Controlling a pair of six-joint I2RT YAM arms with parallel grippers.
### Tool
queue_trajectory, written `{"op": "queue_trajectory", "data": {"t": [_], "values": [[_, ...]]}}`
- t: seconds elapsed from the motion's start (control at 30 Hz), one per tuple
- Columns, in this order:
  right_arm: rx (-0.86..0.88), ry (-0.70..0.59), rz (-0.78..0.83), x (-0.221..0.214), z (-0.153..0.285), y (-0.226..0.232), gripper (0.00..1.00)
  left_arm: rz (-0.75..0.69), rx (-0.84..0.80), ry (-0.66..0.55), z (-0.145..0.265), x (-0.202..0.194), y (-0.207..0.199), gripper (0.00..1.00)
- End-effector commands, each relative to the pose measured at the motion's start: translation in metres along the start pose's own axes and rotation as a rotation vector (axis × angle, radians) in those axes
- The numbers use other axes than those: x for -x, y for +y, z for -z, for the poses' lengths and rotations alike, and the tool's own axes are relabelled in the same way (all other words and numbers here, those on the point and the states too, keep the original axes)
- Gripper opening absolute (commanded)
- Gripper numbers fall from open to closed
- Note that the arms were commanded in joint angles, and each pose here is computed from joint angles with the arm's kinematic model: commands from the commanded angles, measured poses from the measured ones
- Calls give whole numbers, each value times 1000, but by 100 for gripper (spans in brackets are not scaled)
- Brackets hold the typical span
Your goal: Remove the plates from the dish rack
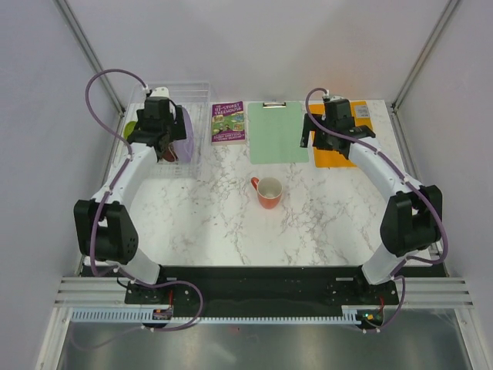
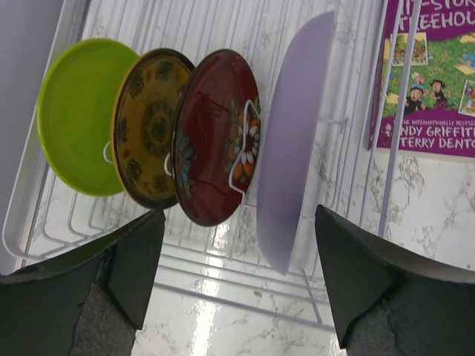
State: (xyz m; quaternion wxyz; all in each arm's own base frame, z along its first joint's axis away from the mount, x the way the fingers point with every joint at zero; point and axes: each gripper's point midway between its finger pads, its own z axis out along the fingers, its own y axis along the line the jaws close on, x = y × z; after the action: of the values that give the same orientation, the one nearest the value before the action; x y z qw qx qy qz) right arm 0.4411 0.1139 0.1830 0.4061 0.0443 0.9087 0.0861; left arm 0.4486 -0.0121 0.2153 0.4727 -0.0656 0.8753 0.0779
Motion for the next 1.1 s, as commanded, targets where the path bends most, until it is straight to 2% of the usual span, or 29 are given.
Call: {"op": "queue_trajectory", "data": {"t": [0.0, 0.17, 0.2, 0.3, 0.37, 0.47, 0.6, 0.73, 0.9, 0.93, 1.0, 1.03, 1.07], "values": [[4, -13, 18, 8, -10, 1, 98, -12, 76, -172, -7, 53, 3, 82], [-10, -6, 23, 6, -14, -3, 98, -61, 101, -179, -20, 52, -11, 74], [-12, -5, 21, 6, -14, -4, 98, -77, 113, -176, -22, 49, -16, 69], [-18, -2, 22, 4, -14, -7, 98, -107, 144, -165, -29, 42, -24, 61], [-21, 0, 23, 2, -13, -9, 98, -145, 152, -154, -32, 38, -27, 60], [-26, -6, 23, 3, -9, -12, 98, -156, 176, -132, -38, 29, -27, 47], [-39, -15, 18, 4, -4, -18, 98, -158, 228, -124, -39, 25, -20, 22], [-48, -21, 11, 4, 0, -22, 98, -164, 284, -143, -31, 31, -13, 2], [-49, -18, 2, 0, 3, -23, 98, -183, 399, -247, -2, 62, -6, 2], [-48, -17, 2, -1, 3, -23, 98, -223, 419, -265, 5, 70, -5, 2], [-50, -16, 2, -3, 5, -24, 98, -201, 461, -360, 25, 95, -9, 2], [-51, -17, 1, -2, 6, -24, 98, -253, 492, -371, 33, 102, -7, 2], [-52, -19, -1, -2, 8, -25, 98, -221, 497, -443, 46, 119, -13, 2]]}}
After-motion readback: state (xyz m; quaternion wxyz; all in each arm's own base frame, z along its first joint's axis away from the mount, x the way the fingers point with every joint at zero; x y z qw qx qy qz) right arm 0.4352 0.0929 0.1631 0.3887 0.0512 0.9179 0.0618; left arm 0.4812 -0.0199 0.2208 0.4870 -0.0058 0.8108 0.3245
